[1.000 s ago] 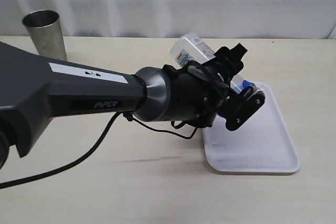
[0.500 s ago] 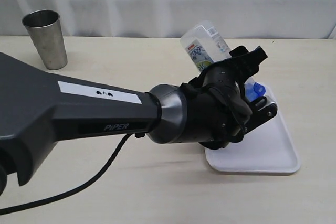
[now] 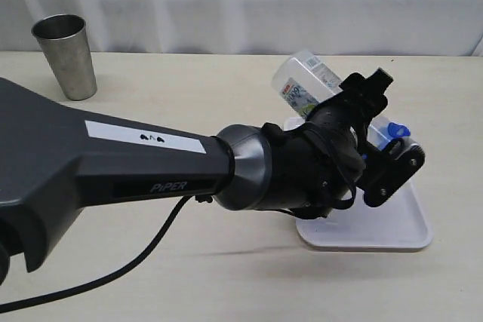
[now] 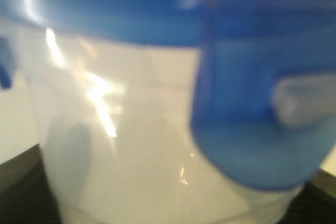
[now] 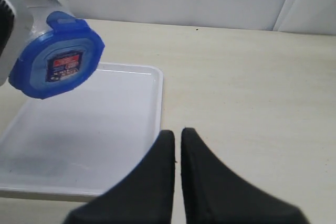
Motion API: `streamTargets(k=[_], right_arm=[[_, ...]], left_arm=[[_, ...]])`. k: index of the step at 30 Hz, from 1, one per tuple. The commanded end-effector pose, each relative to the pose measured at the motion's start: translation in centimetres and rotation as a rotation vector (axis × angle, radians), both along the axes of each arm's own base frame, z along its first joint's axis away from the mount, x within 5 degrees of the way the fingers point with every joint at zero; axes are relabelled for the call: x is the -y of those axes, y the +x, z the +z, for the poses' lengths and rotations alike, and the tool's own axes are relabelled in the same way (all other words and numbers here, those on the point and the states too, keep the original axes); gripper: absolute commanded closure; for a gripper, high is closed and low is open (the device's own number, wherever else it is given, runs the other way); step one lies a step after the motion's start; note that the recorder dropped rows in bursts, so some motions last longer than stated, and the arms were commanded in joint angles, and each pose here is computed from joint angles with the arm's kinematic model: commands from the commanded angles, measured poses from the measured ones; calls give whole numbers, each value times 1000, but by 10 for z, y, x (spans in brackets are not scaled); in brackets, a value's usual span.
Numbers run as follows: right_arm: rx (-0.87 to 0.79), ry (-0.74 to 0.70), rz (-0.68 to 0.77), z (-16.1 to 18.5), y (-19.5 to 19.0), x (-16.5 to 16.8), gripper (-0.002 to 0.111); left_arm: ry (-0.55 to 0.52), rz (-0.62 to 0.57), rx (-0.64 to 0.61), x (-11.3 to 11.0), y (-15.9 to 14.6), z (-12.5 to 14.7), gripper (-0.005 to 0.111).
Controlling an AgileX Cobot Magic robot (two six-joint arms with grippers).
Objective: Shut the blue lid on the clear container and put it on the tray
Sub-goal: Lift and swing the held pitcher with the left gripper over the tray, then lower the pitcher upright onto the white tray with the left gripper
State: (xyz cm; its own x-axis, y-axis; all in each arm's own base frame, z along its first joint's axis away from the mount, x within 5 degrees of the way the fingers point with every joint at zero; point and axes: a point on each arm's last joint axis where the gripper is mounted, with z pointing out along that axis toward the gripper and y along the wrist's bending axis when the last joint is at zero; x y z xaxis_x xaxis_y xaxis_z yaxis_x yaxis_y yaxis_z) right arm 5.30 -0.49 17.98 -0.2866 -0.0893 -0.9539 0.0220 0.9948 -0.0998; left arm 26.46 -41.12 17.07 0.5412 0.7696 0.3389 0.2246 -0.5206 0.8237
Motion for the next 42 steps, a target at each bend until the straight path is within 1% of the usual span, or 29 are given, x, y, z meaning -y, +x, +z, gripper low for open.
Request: streamTargets(k=[1, 3, 5, 9, 12, 14, 16, 18, 19, 21, 23, 25, 27, 29, 32, 36, 38, 42], right_arm=[[15, 2, -6, 1, 0, 0, 104], [15, 2, -6, 1, 0, 0, 104], [15, 2, -6, 1, 0, 0, 104], [15, 2, -6, 1, 0, 0, 104], [15, 2, -6, 1, 0, 0, 104], [15, 2, -6, 1, 0, 0, 104], [15, 2, -6, 1, 0, 0, 104], [15, 2, -6, 1, 0, 0, 104], [15, 2, -6, 1, 0, 0, 104], [15, 2, -6, 1, 0, 0, 104], [15, 2, -6, 1, 0, 0, 104], [15, 2, -6, 1, 0, 0, 104], [15, 2, -6, 1, 0, 0, 104], [15, 2, -6, 1, 0, 0, 104], [15, 2, -6, 1, 0, 0, 104], [15, 2, -6, 1, 0, 0, 104], [15, 2, -6, 1, 0, 0, 104], [15, 2, -6, 1, 0, 0, 104]], left_arm=[[-232, -19, -142, 11, -6, 7, 107], [-332, -30, -232, 15, -7, 7, 107], [-455, -34, -341, 20, -6, 11, 107], [-677, -59, -558, 27, 1, 25, 107], [-800, -100, -728, 29, 6, 36, 107], [-875, -74, -804, 27, 14, 40, 107], [-962, -6, -863, 21, 24, 39, 107], [-1094, 80, -961, 15, 37, 37, 107], [-1139, 92, -1009, 13, 42, 34, 107], [-1255, 58, -1147, 9, 51, 30, 107], [-1364, -35, -1266, 7, 57, 27, 107], [-1452, -98, -1329, 3, 64, 18, 107], [-1502, -125, -1342, 1, 70, 6, 107], [-1509, -115, -1343, 2, 71, -8, 107], [-1492, -89, -1323, 3, 73, -29, 107], [-1435, -85, -1269, 3, 74, -52, 107], [-1430, -94, -1266, 3, 74, -59, 107], [-1490, -95, -1278, 2, 75, -59, 107]])
